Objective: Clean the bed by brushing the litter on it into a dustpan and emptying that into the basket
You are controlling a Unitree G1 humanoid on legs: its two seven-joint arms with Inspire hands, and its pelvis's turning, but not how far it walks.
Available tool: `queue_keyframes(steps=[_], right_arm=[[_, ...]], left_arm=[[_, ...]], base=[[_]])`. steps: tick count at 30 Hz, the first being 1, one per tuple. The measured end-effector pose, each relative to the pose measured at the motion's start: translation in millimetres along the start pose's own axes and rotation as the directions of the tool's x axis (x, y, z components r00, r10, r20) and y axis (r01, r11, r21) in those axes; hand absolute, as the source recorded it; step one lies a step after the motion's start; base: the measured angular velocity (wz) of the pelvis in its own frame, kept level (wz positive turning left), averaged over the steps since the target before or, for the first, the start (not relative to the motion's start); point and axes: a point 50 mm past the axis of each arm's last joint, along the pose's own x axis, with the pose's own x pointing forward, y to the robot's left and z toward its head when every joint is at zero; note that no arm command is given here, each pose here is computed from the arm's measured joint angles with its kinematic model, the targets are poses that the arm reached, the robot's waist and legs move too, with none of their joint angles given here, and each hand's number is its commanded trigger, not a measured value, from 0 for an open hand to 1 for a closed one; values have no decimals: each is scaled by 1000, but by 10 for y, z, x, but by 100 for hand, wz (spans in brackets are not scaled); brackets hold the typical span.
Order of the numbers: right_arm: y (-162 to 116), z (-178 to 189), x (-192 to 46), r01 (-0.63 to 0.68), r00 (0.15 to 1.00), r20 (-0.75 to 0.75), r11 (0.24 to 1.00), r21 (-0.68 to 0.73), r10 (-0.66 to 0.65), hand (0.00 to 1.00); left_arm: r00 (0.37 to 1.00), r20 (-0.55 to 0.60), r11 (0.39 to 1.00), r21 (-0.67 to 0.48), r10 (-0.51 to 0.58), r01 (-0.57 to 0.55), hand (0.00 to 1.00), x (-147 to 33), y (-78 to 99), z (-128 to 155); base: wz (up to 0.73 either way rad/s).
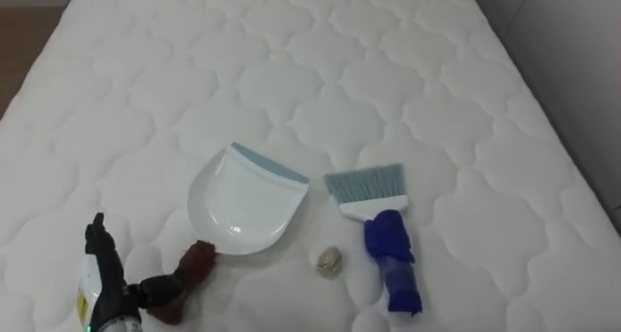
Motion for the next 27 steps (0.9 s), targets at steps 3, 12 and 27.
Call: queue_keyframes(steps=[3,12,27], right_arm=[[-6,63,11,-2,1000,14,1000,-18,2,0],[-9,204,32,-4,999,49,998,-67,8,0],[-53,440,59,59,994,102,989,-137,-45,0]], left_arm=[[999,38,1000,-4,-7,7,0,80,-42,116],[997,7,996,58,-74,73,0,100,-152,51],[993,1,989,97,-115,114,0,264,-320,182]], base=[[-2],[-1],[-1]])
